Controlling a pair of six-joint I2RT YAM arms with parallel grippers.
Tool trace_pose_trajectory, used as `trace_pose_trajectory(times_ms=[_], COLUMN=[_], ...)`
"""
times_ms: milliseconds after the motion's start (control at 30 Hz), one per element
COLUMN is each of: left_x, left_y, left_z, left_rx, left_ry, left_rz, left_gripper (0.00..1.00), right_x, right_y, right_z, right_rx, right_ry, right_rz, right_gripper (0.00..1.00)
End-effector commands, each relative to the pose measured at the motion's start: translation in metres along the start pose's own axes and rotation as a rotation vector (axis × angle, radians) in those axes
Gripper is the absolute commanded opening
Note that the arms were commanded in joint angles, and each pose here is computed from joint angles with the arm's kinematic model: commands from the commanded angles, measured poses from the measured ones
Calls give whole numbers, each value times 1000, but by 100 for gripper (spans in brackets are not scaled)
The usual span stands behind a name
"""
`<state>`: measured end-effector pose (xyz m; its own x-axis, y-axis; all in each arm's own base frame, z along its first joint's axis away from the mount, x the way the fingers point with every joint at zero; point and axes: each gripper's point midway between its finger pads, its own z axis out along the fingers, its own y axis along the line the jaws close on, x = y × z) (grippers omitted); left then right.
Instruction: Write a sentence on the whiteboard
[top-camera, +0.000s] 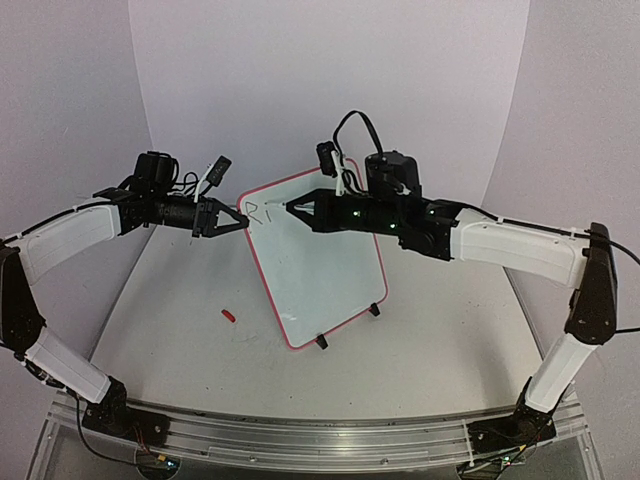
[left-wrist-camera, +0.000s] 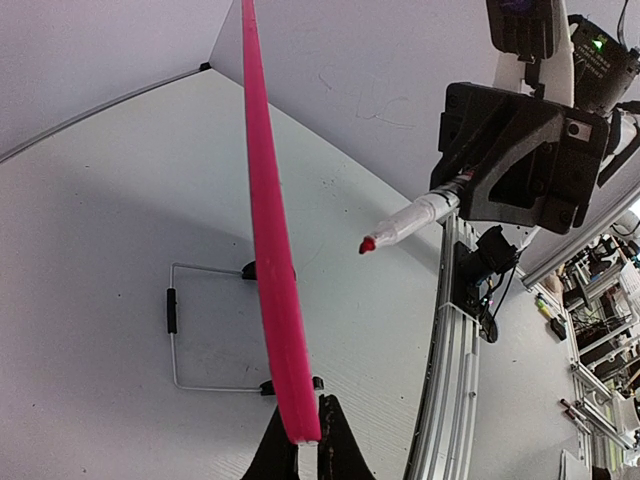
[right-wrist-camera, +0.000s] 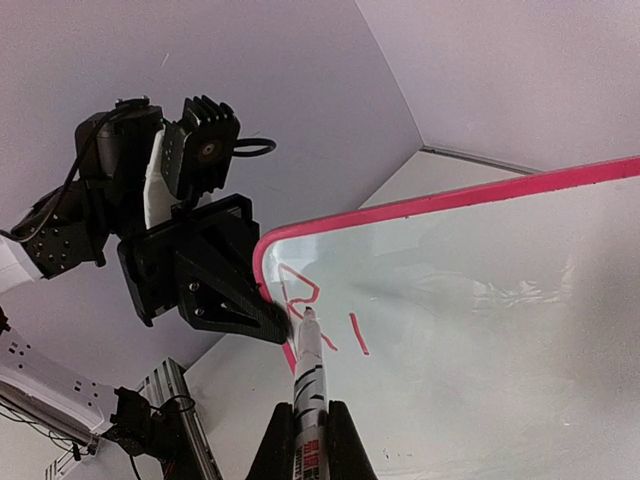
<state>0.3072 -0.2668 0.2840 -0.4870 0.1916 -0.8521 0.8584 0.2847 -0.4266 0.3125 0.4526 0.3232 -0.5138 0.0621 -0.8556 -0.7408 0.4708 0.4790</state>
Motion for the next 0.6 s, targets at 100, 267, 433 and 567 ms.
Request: trace_pose_trajectory(times_ms=[100, 267, 433, 567], left_x=[3, 3, 4, 4], left_y=[-9, -10, -10, -10], left_z=[-1, -1, -1, 0], left_rx=[15, 17, 20, 22], left_ry=[12, 12, 14, 15], left_rz=[39, 40, 37, 37], left_gripper=[0, 0, 0, 0], right_x=[-23, -22, -21, -20], right_y=[5, 3, 0, -6], right_z=[7, 12, 14, 15], right_rx=[-13, -11, 0, 30], right_ry=[-68, -64, -67, -74], right_rz=[-20, -18, -15, -9], right_gripper=[0, 0, 0, 0])
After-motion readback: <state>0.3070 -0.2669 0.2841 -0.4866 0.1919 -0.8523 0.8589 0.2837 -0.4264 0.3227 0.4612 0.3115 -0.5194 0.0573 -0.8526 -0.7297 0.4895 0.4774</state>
